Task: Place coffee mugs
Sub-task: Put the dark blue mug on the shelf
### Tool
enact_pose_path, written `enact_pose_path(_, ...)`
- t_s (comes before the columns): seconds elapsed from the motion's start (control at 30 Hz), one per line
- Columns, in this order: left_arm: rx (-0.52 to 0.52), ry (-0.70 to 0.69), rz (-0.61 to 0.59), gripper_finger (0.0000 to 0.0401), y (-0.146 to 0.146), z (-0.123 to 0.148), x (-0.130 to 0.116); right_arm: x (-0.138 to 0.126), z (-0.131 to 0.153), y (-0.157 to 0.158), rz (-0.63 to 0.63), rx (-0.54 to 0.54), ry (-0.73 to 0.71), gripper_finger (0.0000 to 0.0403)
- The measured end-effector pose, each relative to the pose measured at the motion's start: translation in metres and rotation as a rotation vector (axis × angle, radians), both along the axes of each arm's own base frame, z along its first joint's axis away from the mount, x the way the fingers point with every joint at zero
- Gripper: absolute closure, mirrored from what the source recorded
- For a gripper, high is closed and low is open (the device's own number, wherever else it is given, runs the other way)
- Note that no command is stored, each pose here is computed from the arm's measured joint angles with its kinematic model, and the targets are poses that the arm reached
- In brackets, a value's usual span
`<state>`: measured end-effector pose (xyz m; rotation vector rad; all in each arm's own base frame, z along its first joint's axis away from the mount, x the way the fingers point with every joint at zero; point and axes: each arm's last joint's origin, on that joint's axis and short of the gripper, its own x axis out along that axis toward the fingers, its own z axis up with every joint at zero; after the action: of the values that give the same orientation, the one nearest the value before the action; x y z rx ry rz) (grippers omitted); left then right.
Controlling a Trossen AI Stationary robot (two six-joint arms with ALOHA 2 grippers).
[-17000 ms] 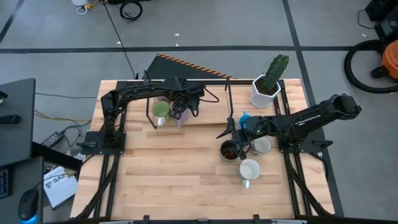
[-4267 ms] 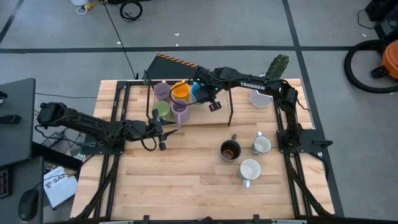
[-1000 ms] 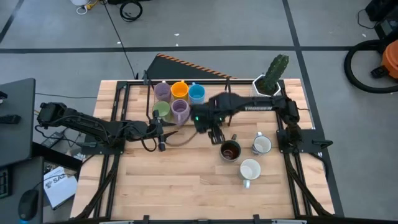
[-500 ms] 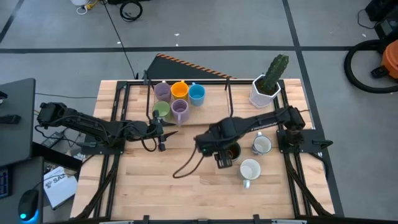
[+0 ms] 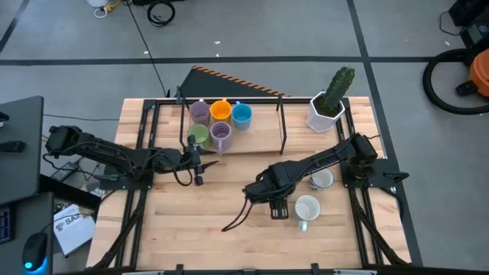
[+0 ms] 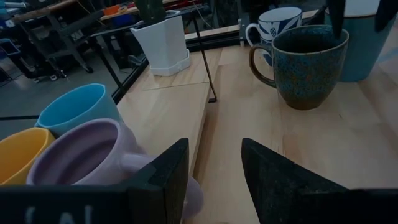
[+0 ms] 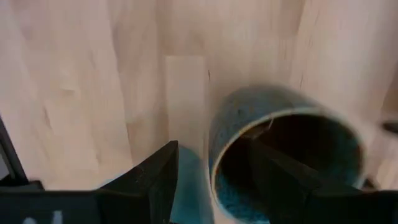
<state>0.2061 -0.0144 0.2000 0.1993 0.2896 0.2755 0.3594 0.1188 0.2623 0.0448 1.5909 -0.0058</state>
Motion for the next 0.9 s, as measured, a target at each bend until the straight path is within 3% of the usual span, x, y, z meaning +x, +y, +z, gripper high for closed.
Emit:
enact_pose_path(0.1, 0.000, -0.003, 0.000, 0.0246, 0.000, 0.000, 0.000, -0.002, -0.007, -0.004, -0.061, 0.011, 0.036, 0.0198)
enact_pose_path(0.43, 0.002, -0.002, -0.001, 0.0246, 0.000, 0.000, 0.000, -0.004, -0.030, -0.008, -0.062, 0.003, 0.060, 0.0216)
enact_pose_path(0.9, 0.001, -0.002, 0.000, 0.0246, 0.000, 0.000, 0.000, -0.006, -0.041, -0.010, 0.069, -0.029, 0.053, 0.0341)
